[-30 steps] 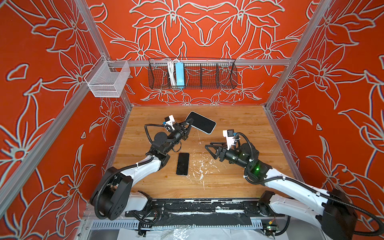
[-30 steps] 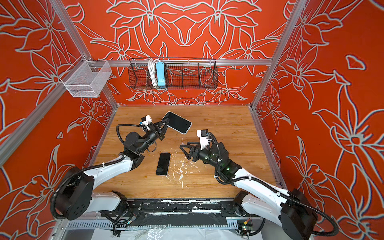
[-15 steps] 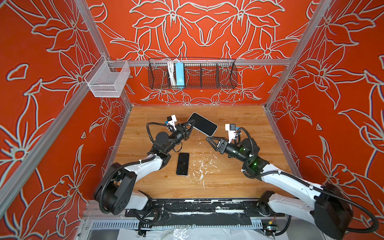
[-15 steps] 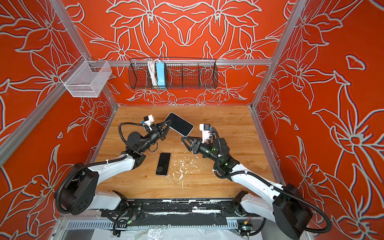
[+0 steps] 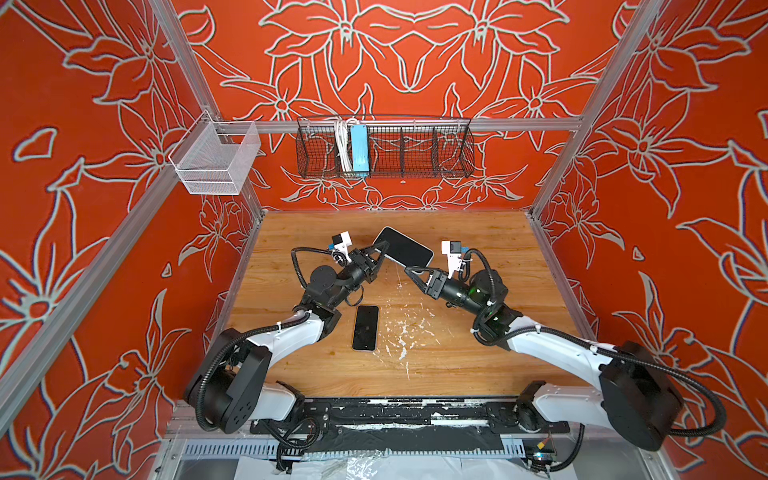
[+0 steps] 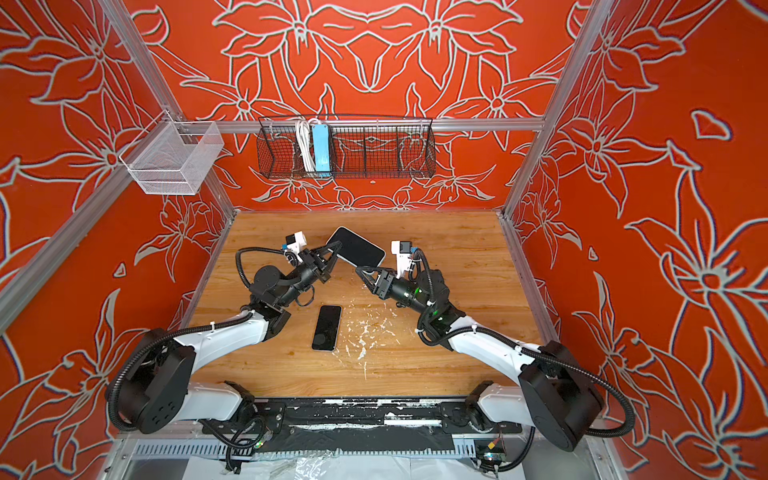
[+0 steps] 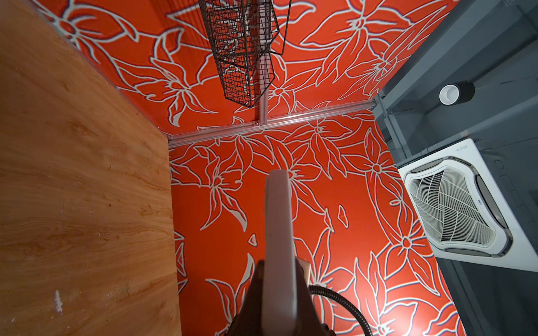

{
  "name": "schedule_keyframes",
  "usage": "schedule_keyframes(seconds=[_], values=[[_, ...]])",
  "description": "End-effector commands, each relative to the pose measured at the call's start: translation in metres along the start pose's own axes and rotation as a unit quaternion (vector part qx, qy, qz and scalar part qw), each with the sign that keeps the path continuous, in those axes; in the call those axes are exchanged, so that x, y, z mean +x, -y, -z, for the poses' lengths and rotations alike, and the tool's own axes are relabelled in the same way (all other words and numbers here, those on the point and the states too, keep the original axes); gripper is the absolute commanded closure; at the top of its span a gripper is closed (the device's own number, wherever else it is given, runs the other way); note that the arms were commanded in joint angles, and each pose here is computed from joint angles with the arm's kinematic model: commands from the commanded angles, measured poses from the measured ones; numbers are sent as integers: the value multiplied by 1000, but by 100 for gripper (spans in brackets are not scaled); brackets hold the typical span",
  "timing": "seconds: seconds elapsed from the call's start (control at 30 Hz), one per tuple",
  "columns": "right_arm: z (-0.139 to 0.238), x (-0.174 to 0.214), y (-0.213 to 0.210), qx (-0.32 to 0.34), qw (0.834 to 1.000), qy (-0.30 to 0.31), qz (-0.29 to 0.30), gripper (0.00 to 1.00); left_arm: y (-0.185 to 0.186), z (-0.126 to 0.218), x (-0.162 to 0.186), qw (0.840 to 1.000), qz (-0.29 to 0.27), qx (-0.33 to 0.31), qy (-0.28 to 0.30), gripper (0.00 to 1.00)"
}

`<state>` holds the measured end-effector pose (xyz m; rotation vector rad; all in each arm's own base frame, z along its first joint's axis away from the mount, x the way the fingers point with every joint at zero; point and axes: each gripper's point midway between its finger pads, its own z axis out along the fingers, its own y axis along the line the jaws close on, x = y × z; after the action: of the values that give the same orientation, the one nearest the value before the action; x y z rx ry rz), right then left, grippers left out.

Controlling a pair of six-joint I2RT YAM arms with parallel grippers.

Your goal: Take the phone out of the phone case

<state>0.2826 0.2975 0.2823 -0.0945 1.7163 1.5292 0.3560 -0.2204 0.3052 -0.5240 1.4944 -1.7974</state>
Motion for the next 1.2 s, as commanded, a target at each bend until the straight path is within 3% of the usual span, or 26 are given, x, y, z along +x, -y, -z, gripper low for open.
schedule_keyframes(seconds=[0.0, 0.43, 1.17], values=[[-2, -10, -18, -31, 999, 18, 3, 60, 34, 4, -6, 998, -2, 58, 16, 100], [-3, -8, -14, -23, 999, 29, 17, 77, 26, 4, -8, 998, 23, 49, 25, 100], [-1, -5, -17, -13, 998, 47, 37, 77, 22, 5, -8, 997, 45, 44, 37, 100]])
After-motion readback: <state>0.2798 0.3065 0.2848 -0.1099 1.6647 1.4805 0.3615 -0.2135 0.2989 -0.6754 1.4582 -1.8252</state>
